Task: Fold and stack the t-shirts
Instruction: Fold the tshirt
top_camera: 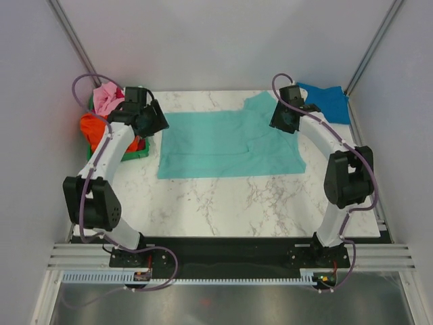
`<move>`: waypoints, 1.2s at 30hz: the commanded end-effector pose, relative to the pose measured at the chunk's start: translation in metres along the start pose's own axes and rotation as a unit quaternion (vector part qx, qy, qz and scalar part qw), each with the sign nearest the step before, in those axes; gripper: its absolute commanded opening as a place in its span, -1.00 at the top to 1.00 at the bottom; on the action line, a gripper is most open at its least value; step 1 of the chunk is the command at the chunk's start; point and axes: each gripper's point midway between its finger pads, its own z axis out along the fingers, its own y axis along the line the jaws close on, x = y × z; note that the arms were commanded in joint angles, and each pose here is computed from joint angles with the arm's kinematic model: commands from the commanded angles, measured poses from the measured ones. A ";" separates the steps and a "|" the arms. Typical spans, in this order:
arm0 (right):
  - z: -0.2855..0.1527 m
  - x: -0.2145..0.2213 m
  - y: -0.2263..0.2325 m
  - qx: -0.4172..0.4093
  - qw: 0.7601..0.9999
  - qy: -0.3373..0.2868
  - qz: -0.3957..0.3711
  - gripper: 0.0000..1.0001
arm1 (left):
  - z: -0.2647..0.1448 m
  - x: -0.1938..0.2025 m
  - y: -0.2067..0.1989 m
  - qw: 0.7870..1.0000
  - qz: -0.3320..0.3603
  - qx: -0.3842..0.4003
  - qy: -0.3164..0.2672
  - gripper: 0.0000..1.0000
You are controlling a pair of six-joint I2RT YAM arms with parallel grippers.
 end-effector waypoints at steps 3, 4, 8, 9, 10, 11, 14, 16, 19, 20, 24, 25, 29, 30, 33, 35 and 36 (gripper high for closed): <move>-0.025 0.054 0.006 -0.085 0.995 0.048 -0.012 -0.08 | -0.053 0.038 0.003 0.997 0.053 0.053 0.005 -0.38; -0.024 0.059 0.001 -0.084 0.996 0.042 -0.007 -0.07 | -0.049 0.048 0.008 0.998 0.044 0.048 0.013 -0.38; -0.037 0.105 -0.031 -0.120 0.990 0.056 0.054 -0.62 | -0.029 0.107 0.039 0.998 -0.008 0.018 0.054 -0.40; -0.038 0.105 -0.038 -0.122 0.989 0.053 0.065 -0.64 | -0.025 0.105 0.035 0.998 -0.027 0.031 0.038 -0.44; -0.046 0.104 -0.042 -0.126 0.989 0.043 0.067 -0.64 | -0.023 0.109 0.035 0.998 -0.034 0.036 0.037 -0.47; -0.048 0.108 -0.048 -0.122 0.989 0.042 0.069 -0.64 | -0.020 0.122 0.040 0.998 -0.043 0.036 0.041 -0.50; -0.050 0.127 -0.075 -0.096 0.991 0.045 0.078 -0.65 | -0.011 0.124 0.043 0.996 -0.072 0.042 0.015 -0.57; -0.049 0.129 -0.086 -0.086 0.992 0.042 0.084 -0.65 | -0.007 0.120 0.042 0.995 -0.090 0.047 -0.006 -0.59; -0.043 0.135 -0.101 -0.073 0.992 0.050 0.095 -0.65 | 0.001 0.124 0.054 0.994 -0.102 0.023 -0.019 -0.62; -0.041 0.137 -0.104 -0.072 0.991 0.054 0.097 -0.64 | 0.004 0.127 0.061 0.994 -0.103 0.011 -0.022 -0.64; -0.028 0.132 -0.120 -0.062 0.989 0.049 0.123 -0.64 | 0.012 0.127 0.067 0.993 -0.108 0.010 -0.042 -0.74; -0.022 0.135 -0.122 -0.060 0.988 0.058 0.127 -0.64 | 0.013 0.126 0.066 0.993 -0.108 0.015 -0.046 -0.74; -0.010 0.136 -0.127 -0.070 0.984 0.068 0.151 -0.62 | 0.019 0.127 0.067 0.992 -0.108 0.023 -0.055 -0.76; -0.007 0.134 -0.128 -0.072 0.983 0.064 0.154 -0.60 | 0.021 0.125 0.067 0.992 -0.112 0.025 -0.059 -0.76; 0.002 0.139 -0.130 -0.069 0.983 0.072 0.157 -0.54 | 0.033 0.131 0.072 0.992 -0.120 0.012 -0.046 -0.75; 0.009 0.146 -0.134 -0.062 0.982 0.081 0.159 -0.49 | 0.039 0.134 0.075 0.991 -0.125 0.005 -0.040 -0.72; 0.011 0.145 -0.135 -0.062 0.982 0.079 0.162 -0.37 | 0.043 0.137 0.078 0.991 -0.128 -0.001 -0.036 -0.67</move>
